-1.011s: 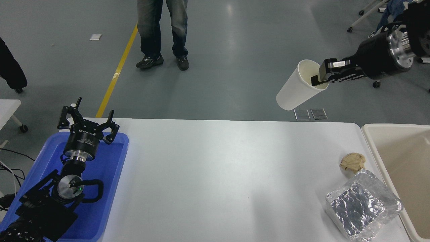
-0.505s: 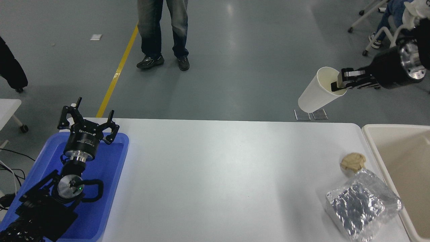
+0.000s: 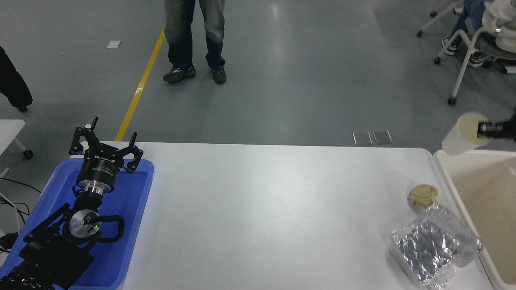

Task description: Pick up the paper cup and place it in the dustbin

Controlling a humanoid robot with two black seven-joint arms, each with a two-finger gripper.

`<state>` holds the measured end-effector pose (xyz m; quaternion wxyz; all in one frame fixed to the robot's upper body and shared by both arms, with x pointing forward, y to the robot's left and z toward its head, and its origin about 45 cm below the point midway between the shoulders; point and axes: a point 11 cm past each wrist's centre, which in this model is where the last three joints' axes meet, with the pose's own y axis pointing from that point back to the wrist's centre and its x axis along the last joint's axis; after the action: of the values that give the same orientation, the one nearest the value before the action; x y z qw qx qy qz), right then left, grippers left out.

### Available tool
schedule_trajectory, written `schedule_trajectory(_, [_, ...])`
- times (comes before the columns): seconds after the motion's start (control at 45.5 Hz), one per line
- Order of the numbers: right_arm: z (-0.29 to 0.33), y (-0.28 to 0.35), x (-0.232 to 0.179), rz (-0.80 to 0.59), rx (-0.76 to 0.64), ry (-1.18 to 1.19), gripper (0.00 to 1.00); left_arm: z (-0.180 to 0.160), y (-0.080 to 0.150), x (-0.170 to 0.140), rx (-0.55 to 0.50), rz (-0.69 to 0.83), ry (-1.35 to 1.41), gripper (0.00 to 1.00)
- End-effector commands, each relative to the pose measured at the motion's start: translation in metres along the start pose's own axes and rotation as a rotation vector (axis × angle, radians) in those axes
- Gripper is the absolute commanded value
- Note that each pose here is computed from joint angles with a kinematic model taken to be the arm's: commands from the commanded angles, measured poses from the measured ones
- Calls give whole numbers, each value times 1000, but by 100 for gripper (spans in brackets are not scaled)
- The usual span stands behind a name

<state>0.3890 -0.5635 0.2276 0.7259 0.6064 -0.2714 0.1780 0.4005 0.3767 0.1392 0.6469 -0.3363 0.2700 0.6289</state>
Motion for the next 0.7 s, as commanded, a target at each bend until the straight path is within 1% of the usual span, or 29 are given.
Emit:
schedule_trajectory(0.0, [49, -15, -59, 36, -172, -46, 0, 0, 0, 0, 0, 0, 0, 100])
schedule_trajectory(0.132, [69, -18, -82, 70, -321, -54, 0, 0, 0, 0, -1, 0, 1, 100])
schedule_trajectory(0.286, [78, -23, -117, 85, -445, -72, 0, 0, 0, 0, 0, 0, 0, 100])
schedule_trajectory(0.505, [71, -34, -151, 115, -525, -119, 0, 0, 0, 0, 0, 1, 1, 100])
schedule_trajectory(0.681, [56, -45, -179, 101, -520, -158, 0, 0, 0, 0, -1, 1, 1, 100])
